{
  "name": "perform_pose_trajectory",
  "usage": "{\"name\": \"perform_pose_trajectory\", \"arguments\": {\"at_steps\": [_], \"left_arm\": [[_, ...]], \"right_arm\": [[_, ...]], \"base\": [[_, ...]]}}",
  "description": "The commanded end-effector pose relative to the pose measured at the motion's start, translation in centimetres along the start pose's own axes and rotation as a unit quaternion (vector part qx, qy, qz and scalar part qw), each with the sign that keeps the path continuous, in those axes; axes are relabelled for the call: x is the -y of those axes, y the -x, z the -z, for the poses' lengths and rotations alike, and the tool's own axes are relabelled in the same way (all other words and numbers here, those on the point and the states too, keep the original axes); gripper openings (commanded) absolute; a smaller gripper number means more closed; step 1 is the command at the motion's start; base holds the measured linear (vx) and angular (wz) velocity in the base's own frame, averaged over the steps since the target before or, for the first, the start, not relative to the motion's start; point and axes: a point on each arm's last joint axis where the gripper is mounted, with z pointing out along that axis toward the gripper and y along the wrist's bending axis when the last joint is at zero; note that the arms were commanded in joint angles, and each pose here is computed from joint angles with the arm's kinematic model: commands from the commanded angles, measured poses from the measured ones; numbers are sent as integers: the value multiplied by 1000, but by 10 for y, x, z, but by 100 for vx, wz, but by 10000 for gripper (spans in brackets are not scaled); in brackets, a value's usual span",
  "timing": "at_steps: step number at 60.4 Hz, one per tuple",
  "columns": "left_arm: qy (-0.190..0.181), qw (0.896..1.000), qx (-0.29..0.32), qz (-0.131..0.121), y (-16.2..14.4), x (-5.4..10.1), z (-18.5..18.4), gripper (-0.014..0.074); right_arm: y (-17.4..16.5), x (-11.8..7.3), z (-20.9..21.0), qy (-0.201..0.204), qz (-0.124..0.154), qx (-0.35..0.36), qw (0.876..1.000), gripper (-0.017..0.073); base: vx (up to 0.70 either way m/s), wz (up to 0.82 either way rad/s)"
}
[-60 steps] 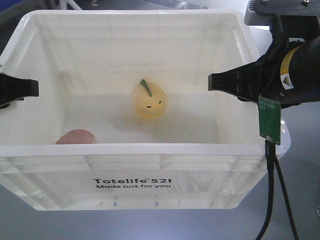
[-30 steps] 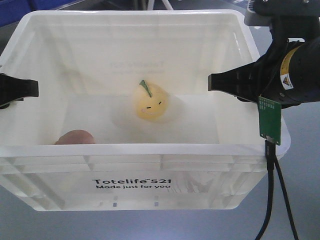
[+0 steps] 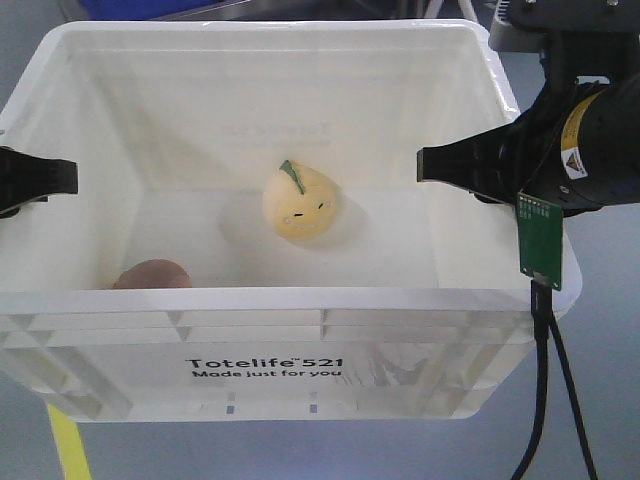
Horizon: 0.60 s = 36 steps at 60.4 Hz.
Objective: Place moving items into box and shelve
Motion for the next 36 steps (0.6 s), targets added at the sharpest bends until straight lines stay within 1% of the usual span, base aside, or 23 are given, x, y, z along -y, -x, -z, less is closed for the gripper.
{"name": "perform_pose_trajectory", "arguments": {"at_steps": [1,36], "left_arm": [[-11,997,80,-8,17,-3,18,143],[-11,997,80,-8,17,-3,18,143]], "right_arm": [[20,9,22,9,11,94,996,49],[20,9,23,8,10,93,996,49]], "base": [[-12,53],[-11,66]]}}
